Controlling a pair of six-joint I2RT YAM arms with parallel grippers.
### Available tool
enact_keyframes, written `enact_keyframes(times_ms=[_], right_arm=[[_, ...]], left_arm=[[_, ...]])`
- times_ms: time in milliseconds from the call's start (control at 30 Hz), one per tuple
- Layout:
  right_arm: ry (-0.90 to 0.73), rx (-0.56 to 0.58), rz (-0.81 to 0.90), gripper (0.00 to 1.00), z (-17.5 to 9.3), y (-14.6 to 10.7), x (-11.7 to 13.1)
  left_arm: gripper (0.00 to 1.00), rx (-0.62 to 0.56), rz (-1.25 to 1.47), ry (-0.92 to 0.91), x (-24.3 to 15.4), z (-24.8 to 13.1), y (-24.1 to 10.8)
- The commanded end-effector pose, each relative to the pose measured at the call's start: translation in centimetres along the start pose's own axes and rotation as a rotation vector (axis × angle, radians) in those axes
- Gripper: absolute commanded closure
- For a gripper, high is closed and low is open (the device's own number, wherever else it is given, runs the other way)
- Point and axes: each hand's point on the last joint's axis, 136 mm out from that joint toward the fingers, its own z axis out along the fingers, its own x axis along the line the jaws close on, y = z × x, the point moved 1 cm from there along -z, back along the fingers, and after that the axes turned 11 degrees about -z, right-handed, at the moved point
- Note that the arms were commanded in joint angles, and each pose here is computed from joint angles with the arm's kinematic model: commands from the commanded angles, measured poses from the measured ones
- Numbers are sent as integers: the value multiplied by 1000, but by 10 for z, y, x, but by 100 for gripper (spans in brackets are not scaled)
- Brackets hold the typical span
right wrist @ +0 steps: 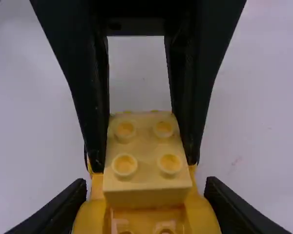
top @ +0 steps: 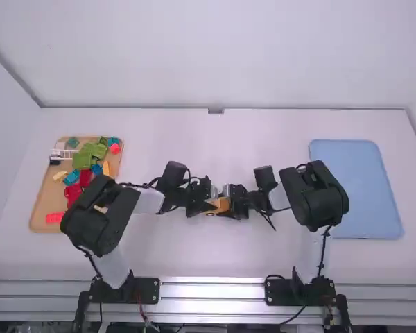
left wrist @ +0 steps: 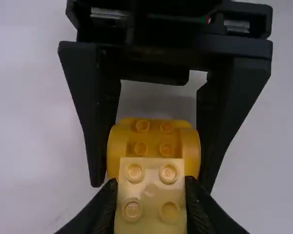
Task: Assemble lego blocks to make yellow taxi
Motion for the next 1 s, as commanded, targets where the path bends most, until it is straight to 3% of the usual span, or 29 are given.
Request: enact_keyframes(times_ms=[0,700,833,867,933,967], right_arm=[[-2,13,22,51,0,-6,-1],[-2,13,22,50,0,-6,-1],[-2,13,23,51,0,-6,-1],[-2,13,23,50,0,-6,-1],[-2,13,23,50,0,-6,-1],[-2,13,23,50,0,-6,-1]], left_arm=[[74,15,14,66,9,-7,6],[75,139,-51,115,12,-10,-20],[69,141,-54,113,11,-10,-21],[62,140,-54,114,11,-10,-21],[38,138,-52,114,12,-10,-20],[37,137,-52,115,12,-10,-20]])
